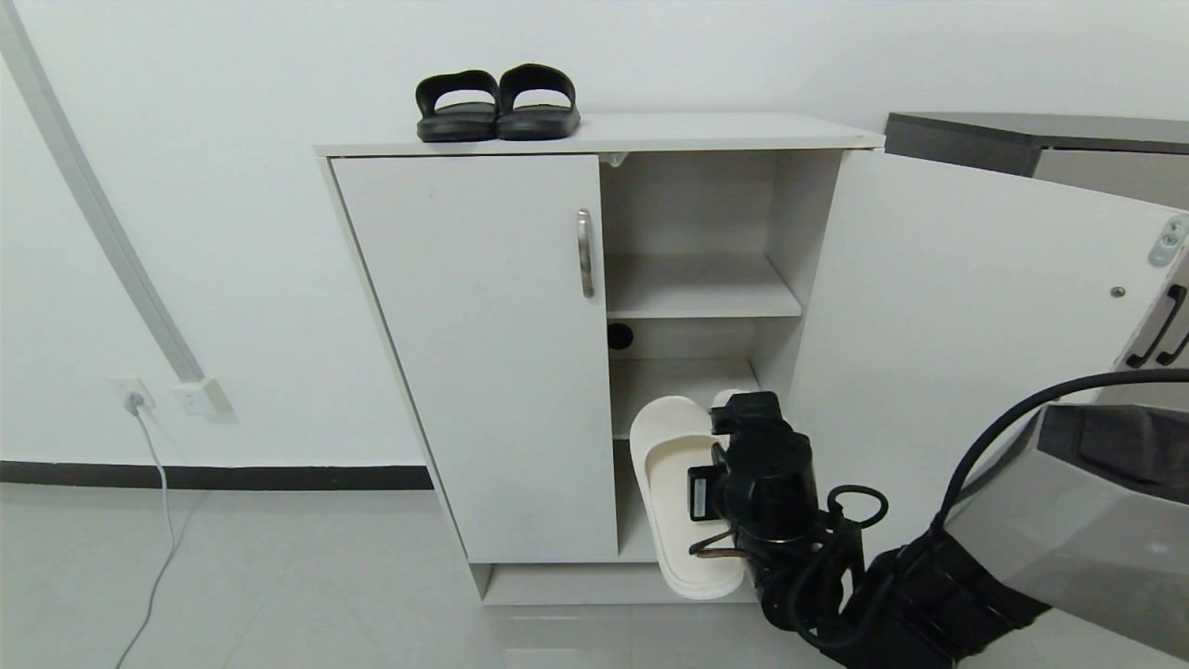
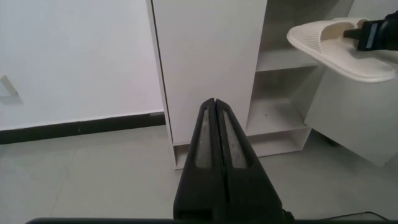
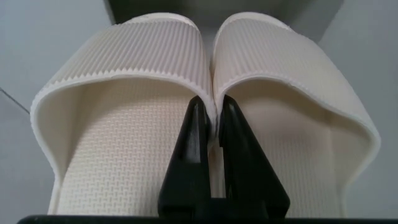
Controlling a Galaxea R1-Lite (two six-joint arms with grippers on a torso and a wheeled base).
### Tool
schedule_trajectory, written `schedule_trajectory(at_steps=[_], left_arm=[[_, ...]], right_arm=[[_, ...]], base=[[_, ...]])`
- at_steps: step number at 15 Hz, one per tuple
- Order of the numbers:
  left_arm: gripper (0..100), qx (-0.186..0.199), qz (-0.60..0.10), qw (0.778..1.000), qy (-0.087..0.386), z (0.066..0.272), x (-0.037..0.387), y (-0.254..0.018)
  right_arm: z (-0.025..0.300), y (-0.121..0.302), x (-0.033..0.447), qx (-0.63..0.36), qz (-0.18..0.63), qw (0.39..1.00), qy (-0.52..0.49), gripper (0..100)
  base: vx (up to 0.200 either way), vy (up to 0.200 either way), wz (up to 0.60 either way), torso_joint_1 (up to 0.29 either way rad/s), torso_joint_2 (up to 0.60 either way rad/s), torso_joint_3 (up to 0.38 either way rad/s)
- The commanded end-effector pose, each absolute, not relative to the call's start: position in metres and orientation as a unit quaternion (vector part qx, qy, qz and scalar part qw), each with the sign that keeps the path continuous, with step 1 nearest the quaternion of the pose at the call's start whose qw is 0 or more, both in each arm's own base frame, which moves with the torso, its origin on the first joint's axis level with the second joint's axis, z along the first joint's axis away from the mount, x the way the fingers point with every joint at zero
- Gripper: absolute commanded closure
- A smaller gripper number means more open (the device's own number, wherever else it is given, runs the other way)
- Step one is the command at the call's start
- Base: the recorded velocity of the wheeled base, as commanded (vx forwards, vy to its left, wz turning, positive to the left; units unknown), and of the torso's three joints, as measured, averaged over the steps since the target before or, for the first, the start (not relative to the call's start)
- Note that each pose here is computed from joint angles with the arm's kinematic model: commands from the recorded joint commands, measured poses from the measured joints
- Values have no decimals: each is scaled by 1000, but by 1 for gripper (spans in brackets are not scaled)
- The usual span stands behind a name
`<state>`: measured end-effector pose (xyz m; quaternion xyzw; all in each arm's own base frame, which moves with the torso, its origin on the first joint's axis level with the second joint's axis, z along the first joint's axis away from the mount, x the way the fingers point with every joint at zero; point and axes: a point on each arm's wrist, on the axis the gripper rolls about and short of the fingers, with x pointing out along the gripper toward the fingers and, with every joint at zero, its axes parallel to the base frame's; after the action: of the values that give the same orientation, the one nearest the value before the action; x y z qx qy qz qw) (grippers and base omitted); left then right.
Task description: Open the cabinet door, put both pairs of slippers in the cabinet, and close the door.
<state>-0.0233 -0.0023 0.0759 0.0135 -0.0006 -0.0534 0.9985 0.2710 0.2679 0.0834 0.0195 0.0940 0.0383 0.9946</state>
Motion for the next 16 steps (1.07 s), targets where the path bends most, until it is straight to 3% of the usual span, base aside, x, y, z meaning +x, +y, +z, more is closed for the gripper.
schedule_trajectory(at_steps=[1,6,16], left_arm=[[100,14,-54,998,0,76,-23,-2],[100,14,-54,998,0,76,-23,-2],[100,14,-53,999,0,76,-23,-2]], right_arm=[[76,279,283,31,22,994,100,100],[63,279,286,20,15,994,111,100],[33,293,279,6,32,992,119,100]], base=[[0,0,0,0,0,0],[0,-160,0,2,3,3],[0,0,0,0,0,0]])
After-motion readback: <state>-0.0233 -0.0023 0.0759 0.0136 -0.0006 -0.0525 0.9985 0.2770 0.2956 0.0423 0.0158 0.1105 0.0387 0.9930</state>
